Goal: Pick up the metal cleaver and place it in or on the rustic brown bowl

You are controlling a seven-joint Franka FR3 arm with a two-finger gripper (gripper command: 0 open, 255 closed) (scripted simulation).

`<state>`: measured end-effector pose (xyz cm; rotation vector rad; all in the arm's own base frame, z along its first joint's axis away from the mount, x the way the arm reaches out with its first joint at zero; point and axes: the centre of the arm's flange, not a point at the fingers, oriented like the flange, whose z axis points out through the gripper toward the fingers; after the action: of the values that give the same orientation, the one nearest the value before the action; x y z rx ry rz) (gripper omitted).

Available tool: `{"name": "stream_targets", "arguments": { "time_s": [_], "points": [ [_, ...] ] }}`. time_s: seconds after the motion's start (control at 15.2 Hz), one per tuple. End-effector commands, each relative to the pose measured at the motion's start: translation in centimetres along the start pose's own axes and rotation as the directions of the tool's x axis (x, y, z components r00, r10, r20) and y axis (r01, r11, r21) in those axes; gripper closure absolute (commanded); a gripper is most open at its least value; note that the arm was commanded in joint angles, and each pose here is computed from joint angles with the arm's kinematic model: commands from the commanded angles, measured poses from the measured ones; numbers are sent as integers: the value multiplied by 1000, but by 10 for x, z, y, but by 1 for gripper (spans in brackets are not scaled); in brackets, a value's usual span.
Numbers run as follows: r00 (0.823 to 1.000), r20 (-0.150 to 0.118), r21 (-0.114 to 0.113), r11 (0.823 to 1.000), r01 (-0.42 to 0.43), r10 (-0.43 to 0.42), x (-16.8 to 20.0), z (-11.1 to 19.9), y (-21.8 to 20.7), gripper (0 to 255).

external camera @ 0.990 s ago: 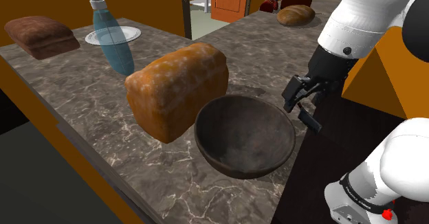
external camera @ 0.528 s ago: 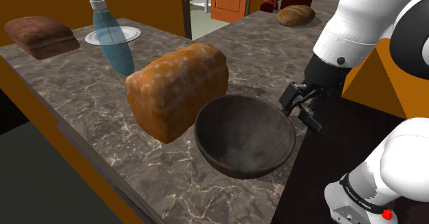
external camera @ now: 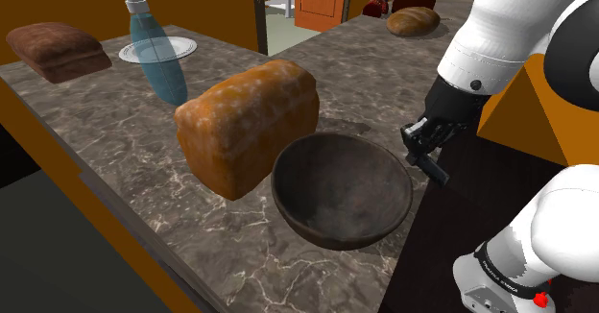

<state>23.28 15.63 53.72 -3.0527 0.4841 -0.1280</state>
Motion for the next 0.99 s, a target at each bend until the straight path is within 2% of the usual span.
{"name": "stream_targets", "arguments": {
  "time_s": [0.0,0.26,0.92],
  "points": [
    [1000,0,0,1000,0,0,0,0,0,255],
    [1000,0,0,1000,0,0,0,0,0,255],
    [1000,0,0,1000,0,0,4,-53,-3,255]
  ]
}}
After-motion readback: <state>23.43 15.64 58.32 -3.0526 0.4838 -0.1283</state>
